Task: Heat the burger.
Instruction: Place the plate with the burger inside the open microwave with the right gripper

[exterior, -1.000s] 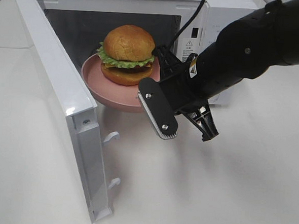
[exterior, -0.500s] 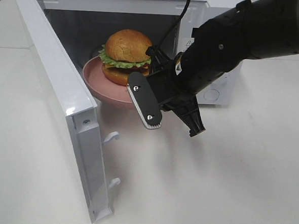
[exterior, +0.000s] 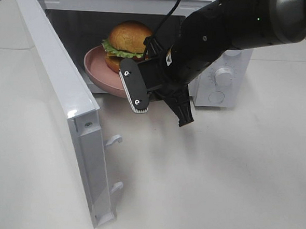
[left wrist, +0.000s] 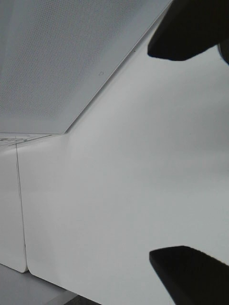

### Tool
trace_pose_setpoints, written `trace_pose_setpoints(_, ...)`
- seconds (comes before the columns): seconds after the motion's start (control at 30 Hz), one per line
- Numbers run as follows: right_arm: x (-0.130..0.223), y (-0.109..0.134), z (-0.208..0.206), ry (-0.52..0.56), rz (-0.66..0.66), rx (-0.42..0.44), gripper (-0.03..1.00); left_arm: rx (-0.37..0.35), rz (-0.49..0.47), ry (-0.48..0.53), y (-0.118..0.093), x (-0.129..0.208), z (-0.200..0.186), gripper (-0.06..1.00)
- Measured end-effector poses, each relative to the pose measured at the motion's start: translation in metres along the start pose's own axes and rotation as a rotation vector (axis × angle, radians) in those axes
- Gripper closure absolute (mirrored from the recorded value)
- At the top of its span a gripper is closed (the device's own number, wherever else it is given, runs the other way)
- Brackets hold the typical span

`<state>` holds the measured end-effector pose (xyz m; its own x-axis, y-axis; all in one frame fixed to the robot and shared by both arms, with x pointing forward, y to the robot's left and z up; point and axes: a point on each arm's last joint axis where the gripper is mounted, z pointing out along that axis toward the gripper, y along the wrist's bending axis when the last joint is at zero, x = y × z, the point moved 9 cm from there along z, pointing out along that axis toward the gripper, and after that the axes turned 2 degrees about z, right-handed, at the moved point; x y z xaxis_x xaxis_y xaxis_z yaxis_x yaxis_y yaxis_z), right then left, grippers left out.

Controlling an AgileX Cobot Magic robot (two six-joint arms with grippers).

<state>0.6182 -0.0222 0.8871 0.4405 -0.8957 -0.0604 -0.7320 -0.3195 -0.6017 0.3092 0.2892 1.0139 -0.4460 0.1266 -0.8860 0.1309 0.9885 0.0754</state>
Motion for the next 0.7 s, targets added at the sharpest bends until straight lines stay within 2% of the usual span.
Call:
trace_pose_setpoints(0.43, -0.004, -0.021, 0.017, 0.002, 0.032, 0.033, 0.9, 0.0, 0.0, 0.0, 0.0, 0.0, 0.0, -0.04)
trace_pose_setpoints(0.6, -0.001, -0.039, 0.024, 0.036, 0.055, 0.051, 0.9, 0.0, 0.0, 0.0, 0.0, 0.0, 0.0, -0.04)
trace_pose_setpoints(0.7, 0.0, -0.04, 0.026, 0.044, 0.055, 0.05, 0.9, 0.0, 0.0, 0.0, 0.0, 0.0, 0.0, -0.04)
